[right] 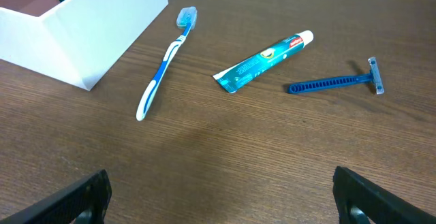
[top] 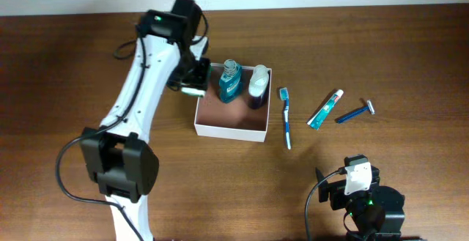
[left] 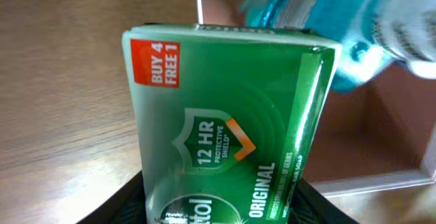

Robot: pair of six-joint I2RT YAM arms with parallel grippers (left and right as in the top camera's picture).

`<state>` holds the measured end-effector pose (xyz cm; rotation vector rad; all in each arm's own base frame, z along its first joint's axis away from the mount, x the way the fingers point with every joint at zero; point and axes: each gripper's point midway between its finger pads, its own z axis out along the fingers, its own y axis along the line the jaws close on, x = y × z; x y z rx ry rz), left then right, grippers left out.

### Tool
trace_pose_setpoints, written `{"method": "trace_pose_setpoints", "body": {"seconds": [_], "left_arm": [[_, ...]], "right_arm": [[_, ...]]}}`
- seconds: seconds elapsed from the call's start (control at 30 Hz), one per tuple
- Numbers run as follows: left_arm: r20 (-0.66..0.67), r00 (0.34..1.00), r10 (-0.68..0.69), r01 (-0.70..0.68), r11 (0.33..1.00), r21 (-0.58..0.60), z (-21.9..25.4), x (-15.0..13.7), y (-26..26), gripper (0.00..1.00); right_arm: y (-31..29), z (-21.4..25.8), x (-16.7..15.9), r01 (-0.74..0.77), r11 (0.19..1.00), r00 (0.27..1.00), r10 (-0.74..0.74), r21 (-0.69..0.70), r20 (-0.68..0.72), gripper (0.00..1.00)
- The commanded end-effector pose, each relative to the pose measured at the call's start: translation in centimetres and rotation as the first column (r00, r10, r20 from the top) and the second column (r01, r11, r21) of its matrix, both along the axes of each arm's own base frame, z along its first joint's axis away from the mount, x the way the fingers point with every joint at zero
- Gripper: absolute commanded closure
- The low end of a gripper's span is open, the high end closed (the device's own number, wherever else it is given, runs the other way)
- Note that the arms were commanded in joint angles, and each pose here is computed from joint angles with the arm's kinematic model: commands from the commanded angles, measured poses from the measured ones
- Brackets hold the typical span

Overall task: Pack container
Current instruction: 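Drop the soap bar into the box and raise the left arm, then reach the right gripper to the blue-white toothbrush and grasp it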

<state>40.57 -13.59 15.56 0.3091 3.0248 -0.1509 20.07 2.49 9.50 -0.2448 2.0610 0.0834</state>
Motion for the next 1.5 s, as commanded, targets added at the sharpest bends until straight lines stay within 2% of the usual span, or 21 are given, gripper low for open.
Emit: {"method": "trace_pose_setpoints", "body": {"seconds": [0.0, 0.13, 0.17, 0.3, 0.33, 0.37, 0.6, 0.8, 0.93, 1.0, 1.1, 1.17, 1.27, 1.33, 1.4, 1.47], "left_arm": [[-0.080, 0.994, 0.069, -0.072, 0.997, -0.034, -3.5, -1.0, -1.5, 0.82], [-0.110, 0.993, 0.048, -0.054, 0.997, -0.057, -5.1, -1.8, -2.6, 0.75], [-0.108, 0.993, 0.044, -0.051, 0.997, -0.057, -5.2, -1.8, -2.8, 0.69], [-0.107, 0.994, 0.037, -0.044, 0.997, -0.057, -4.8, -2.0, -2.9, 0.24], [-0.111, 0.993, 0.040, -0.046, 0.997, -0.056, -4.7, -2.1, -2.7, 0.06], [-0.115, 0.992, 0.044, -0.050, 0.997, -0.054, -4.4, -2.1, -2.5, 0.01], [-0.085, 0.988, 0.129, -0.132, 0.991, -0.031, -0.7, -1.3, 1.3, 0.01], [0.056, 0.963, 0.263, -0.264, 0.964, 0.010, 5.5, -1.2, 8.1, 0.01], [0.133, 0.934, 0.331, -0.333, 0.943, -0.013, 9.0, -2.4, 11.1, 0.01], [0.158, 0.919, 0.360, -0.362, 0.932, -0.016, 10.5, -3.5, 12.4, 0.01], [0.209, 0.891, 0.402, -0.419, 0.907, 0.039, 12.7, -5.8, 15.1, 0.01], [0.222, 0.885, 0.409, -0.430, 0.901, 0.051, 13.3, -6.6, 15.6, 0.01], [0.234, 0.881, 0.411, -0.432, 0.901, 0.044, 13.8, -6.9, 15.6, 0.01], [0.235, 0.881, 0.411, -0.432, 0.901, 0.044, 13.9, -6.9, 15.6, 0.01], [0.234, 0.881, 0.411, -0.432, 0.901, 0.044, 13.8, -6.9, 15.6, 0.00], [0.233, 0.881, 0.411, -0.431, 0.901, 0.044, 13.8, -6.8, 15.6, 0.01]], "right_arm": [[0.1, 0.0, 0.0, -0.007, 1.000, 1.000, 0.007, 0.000, 0.005, 0.01], [0.1, 0.0, 0.0, -0.007, 1.000, 1.000, 0.007, 0.000, 0.005, 0.01], [0.1, 0.0, 0.0, -0.007, 1.000, 1.000, 0.007, 0.000, 0.005, 0.01], [0.1, 0.0, 0.0, -0.007, 1.000, 1.000, 0.007, 0.000, 0.005, 0.01], [0.1, 0.0, 0.0, -0.007, 1.000, 1.000, 0.007, 0.000, 0.005, 0.01], [0.1, 0.0, 0.0, -0.007, 1.000, 1.000, 0.007, 0.000, 0.005, 0.02], [0.1, 0.0, 0.0, -0.007, 1.000, 1.000, 0.007, 0.000, 0.005, 0.01], [0.1, 0.0, 0.0, -0.006, 1.000, 1.000, 0.006, 0.000, 0.005, 0.01], [-0.1, -0.1, 0.0, -0.001, 1.000, 1.000, 0.001, -0.010, 0.006, 0.01], [-1.2, -0.2, 0.1, 0.052, 0.998, 0.999, -0.052, -0.047, 0.005, 0.01], [-1.7, -0.2, 0.2, 0.080, 0.995, 0.997, -0.080, -0.062, 0.005, 0.01], [-1.5, 1.0, 0.8, 0.070, 0.996, 0.996, -0.067, -0.050, 0.061, 0.01], [1.0, 4.2, 1.7, -0.045, 0.996, 0.983, 0.031, 0.072, 0.183, 0.01], [3.6, 6.8, 1.5, -0.174, 0.960, 0.959, 0.115, 0.220, 0.257, 0.02], [6.0, 7.9, 0.5, -0.275, 0.874, 0.951, 0.187, 0.401, 0.246, 0.01], [7.3, 7.6, -0.4, -0.287, 0.796, 0.958, 0.224, 0.532, 0.182, 0.01]]}}
